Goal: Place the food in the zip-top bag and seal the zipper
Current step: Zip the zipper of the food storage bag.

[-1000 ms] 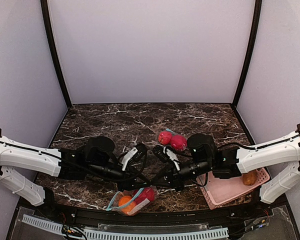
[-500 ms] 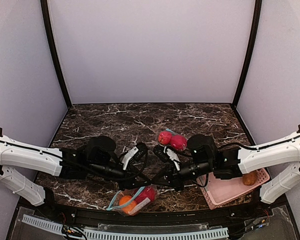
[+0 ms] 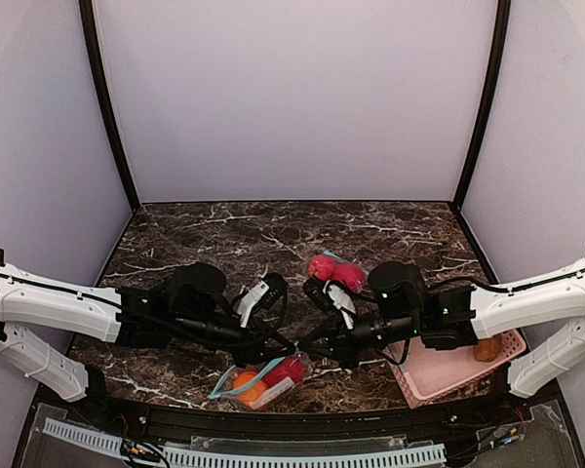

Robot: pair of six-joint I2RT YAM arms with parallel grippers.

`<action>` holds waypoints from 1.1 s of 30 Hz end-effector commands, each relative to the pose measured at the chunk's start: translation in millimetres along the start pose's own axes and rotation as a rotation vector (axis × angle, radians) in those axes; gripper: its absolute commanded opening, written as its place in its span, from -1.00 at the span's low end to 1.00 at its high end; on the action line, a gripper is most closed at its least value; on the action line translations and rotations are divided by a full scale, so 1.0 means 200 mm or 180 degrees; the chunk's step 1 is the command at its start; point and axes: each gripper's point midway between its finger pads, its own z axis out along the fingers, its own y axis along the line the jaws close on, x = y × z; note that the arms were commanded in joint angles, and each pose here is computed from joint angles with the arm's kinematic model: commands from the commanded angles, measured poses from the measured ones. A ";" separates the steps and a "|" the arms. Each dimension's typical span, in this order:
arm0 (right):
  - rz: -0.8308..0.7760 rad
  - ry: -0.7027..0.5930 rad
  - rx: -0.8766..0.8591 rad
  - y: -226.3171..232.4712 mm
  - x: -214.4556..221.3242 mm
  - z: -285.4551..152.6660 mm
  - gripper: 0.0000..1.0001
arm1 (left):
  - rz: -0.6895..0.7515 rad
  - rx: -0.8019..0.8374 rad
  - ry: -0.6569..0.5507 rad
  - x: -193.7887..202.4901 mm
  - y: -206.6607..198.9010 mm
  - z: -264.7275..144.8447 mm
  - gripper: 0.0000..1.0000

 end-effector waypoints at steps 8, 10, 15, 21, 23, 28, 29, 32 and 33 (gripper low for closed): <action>0.0109 -0.0071 0.0700 -0.21 -0.04 -0.09 -1.00 | -0.0021 -0.0014 0.0304 0.11 0.01 -0.01 -0.99; 0.0122 -0.0063 0.0759 -0.23 -0.04 -0.10 -1.00 | -0.0021 -0.0018 0.0303 0.11 0.01 -0.02 -0.99; 0.0168 -0.0054 0.0898 -0.28 -0.03 -0.13 -1.00 | -0.0028 -0.0028 0.0321 0.12 0.01 -0.02 -0.99; 0.0231 -0.0067 0.1045 -0.34 -0.03 -0.17 -1.00 | -0.0026 -0.0040 0.0324 0.12 0.02 -0.02 -0.99; 0.0254 -0.0044 0.1088 -0.36 -0.02 -0.18 -1.00 | -0.0026 -0.0042 0.0326 0.13 0.02 -0.02 -0.99; 0.0324 0.0001 0.1217 -0.41 0.00 -0.21 -1.00 | -0.0037 -0.0050 0.0344 0.14 0.02 -0.02 -0.99; 0.0334 0.0005 0.1236 -0.42 0.01 -0.21 -1.00 | -0.0038 -0.0050 0.0345 0.14 0.02 -0.02 -0.99; 0.0377 0.0025 0.1317 -0.45 0.02 -0.23 -1.00 | -0.0037 -0.0056 0.0351 0.14 0.03 -0.02 -0.99; 0.0389 0.0029 0.1329 -0.46 0.02 -0.23 -1.00 | -0.0037 -0.0058 0.0353 0.14 0.03 -0.02 -0.99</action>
